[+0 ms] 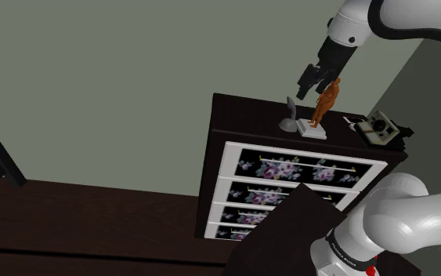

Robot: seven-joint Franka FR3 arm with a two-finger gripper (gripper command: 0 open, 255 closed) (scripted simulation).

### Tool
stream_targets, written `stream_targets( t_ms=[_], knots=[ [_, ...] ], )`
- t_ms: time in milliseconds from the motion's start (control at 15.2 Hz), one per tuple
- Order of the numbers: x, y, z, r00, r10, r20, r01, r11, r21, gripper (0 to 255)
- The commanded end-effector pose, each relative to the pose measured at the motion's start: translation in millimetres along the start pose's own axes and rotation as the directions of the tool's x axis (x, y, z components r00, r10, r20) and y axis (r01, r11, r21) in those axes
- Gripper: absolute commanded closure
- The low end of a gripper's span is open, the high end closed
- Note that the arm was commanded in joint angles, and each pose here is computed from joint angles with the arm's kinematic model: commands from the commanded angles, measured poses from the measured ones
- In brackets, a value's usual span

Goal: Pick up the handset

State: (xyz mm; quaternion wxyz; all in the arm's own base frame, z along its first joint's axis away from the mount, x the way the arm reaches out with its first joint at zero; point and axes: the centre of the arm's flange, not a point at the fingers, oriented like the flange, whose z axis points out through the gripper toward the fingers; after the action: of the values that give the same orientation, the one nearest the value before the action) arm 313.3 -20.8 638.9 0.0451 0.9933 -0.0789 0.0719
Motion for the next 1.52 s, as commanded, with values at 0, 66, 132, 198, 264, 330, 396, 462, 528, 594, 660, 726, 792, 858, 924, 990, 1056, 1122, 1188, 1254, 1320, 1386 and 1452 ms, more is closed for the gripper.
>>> stream_targets(
  t_ms=[0, 66, 132, 198, 264, 330, 396, 462, 528, 594, 660, 726, 792, 858, 924, 990, 1056, 1122, 1188, 1254, 1320, 1386, 1452],
  knots=[
    [0, 0, 0, 1.000, 0.000, 0.000, 0.000, 1.000, 0.000, 0],
    [2, 10, 8, 1.000, -0.014, -0.002, 0.014, 1.000, -0.002, 0],
    [5, 20, 15, 1.000, -0.028, -0.004, 0.028, 1.000, -0.004, 0],
    [8, 31, 23, 0.999, -0.042, -0.005, 0.042, 0.999, -0.006, 0],
    [10, 41, 30, 0.998, -0.056, -0.007, 0.056, 0.998, -0.008, 0],
    [13, 51, 37, 0.997, -0.070, -0.009, 0.070, 0.997, -0.011, 0],
    [17, 61, 45, 0.996, -0.085, -0.011, 0.084, 0.996, -0.013, 0],
    [20, 71, 52, 0.995, -0.099, -0.012, 0.098, 0.995, -0.015, 0],
    [23, 81, 59, 0.994, -0.113, -0.014, 0.112, 0.994, -0.017, 0],
    [27, 91, 67, 0.992, -0.127, -0.015, 0.126, 0.992, -0.020, 0],
    [31, 101, 74, 0.990, -0.141, -0.017, 0.140, 0.990, -0.022, 0],
    [35, 111, 81, 0.988, -0.155, -0.019, 0.154, 0.988, -0.024, 0],
    [39, 121, 89, 0.985, -0.169, -0.020, 0.168, 0.985, -0.027, 0],
    [43, 130, 96, 0.983, -0.182, -0.022, 0.182, 0.983, -0.029, 0],
    [47, 140, 103, 0.980, -0.196, -0.023, 0.196, 0.980, -0.031, 0],
    [52, 150, 110, 0.977, -0.210, -0.024, 0.209, 0.977, -0.034, 0],
    [57, 160, 117, 0.974, -0.224, -0.026, 0.223, 0.974, -0.036, 0],
    [61, 169, 124, 0.971, -0.238, -0.027, 0.237, 0.971, -0.039, 0],
    [66, 179, 131, 0.967, -0.251, -0.028, 0.250, 0.967, -0.041, 0],
    [71, 188, 138, 0.964, -0.265, -0.030, 0.264, 0.964, -0.044, 0],
    [77, 198, 145, 0.960, -0.279, -0.031, 0.277, 0.960, -0.046, 0],
    [82, 207, 152, 0.956, -0.292, -0.032, 0.291, 0.956, -0.049, 0],
    [88, 216, 159, 0.951, -0.306, -0.033, 0.304, 0.951, -0.051, 0]
  ],
)
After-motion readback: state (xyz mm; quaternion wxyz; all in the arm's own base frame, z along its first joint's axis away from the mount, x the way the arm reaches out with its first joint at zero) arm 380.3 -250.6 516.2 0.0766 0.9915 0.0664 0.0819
